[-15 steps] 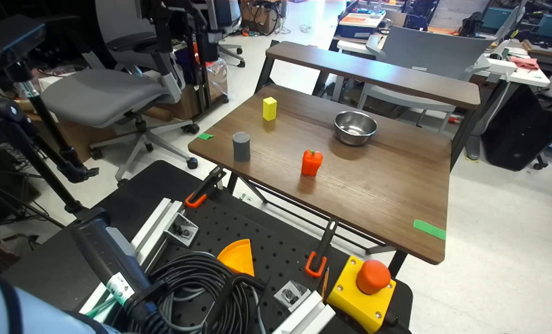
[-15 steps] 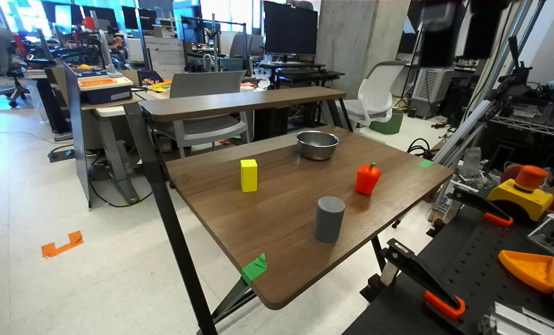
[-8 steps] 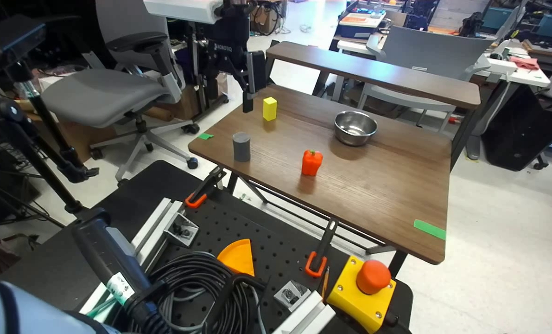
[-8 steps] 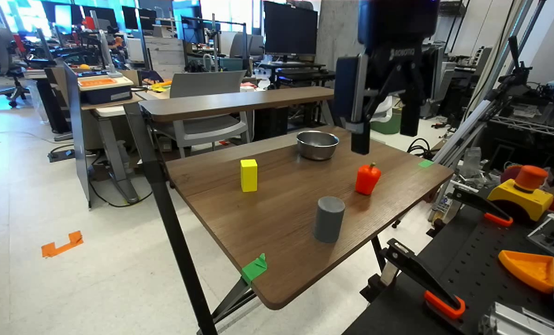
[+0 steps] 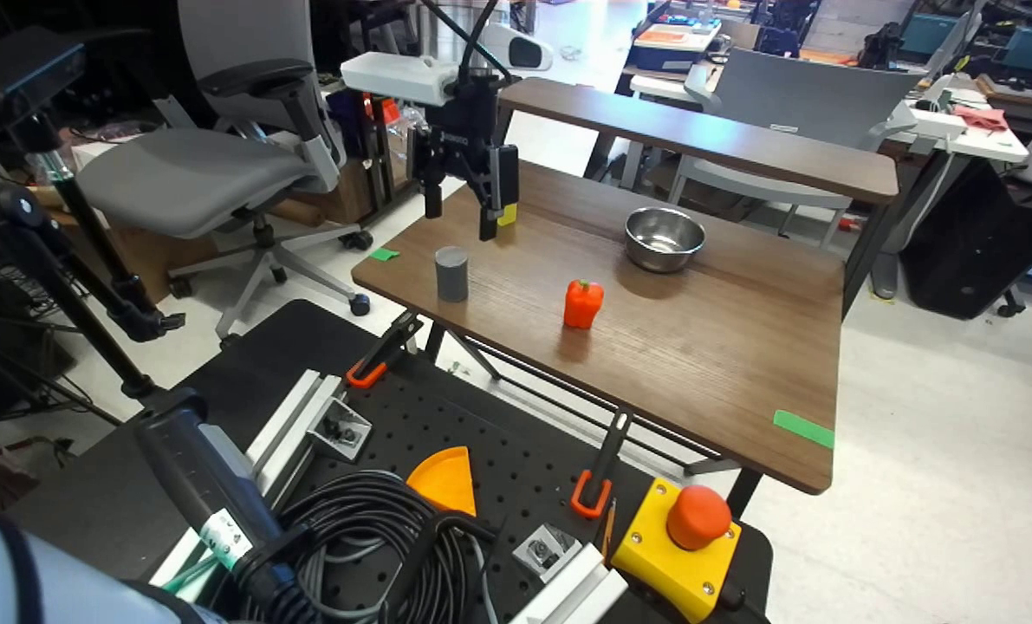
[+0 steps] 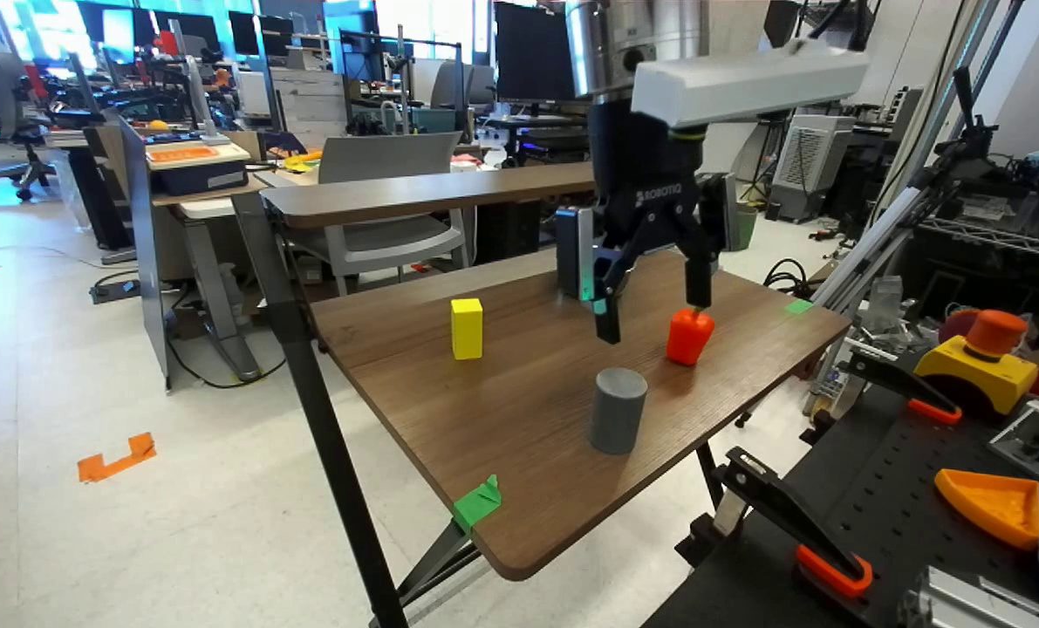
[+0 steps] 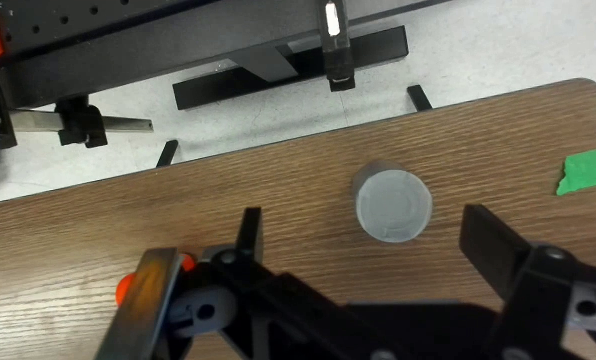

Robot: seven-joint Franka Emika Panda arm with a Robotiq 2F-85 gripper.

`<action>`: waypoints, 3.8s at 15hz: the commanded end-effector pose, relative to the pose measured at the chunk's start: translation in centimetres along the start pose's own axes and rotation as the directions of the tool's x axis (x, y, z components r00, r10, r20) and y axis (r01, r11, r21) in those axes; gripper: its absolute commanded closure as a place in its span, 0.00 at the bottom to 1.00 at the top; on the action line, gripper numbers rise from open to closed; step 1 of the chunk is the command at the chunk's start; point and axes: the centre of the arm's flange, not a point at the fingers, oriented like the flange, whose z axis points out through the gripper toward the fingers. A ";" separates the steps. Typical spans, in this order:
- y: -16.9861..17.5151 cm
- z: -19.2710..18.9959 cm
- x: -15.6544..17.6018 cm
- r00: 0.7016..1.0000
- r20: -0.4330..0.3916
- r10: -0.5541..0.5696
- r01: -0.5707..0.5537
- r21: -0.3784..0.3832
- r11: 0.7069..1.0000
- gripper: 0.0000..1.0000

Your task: Put the grey block inside the silver bowl

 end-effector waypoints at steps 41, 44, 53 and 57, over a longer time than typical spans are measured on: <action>18.7 -8.7 22.6 0.822 0.001 0.570 -0.551 0.258 0.794 0.90; 19.6 -6.5 25.3 0.805 0.046 0.592 -0.582 0.254 0.772 0.90; 18.1 -1.4 30.3 0.799 0.109 0.591 -0.600 0.215 0.771 0.90; 16.9 0.9 31.3 0.805 0.142 0.576 -0.593 0.176 0.785 0.90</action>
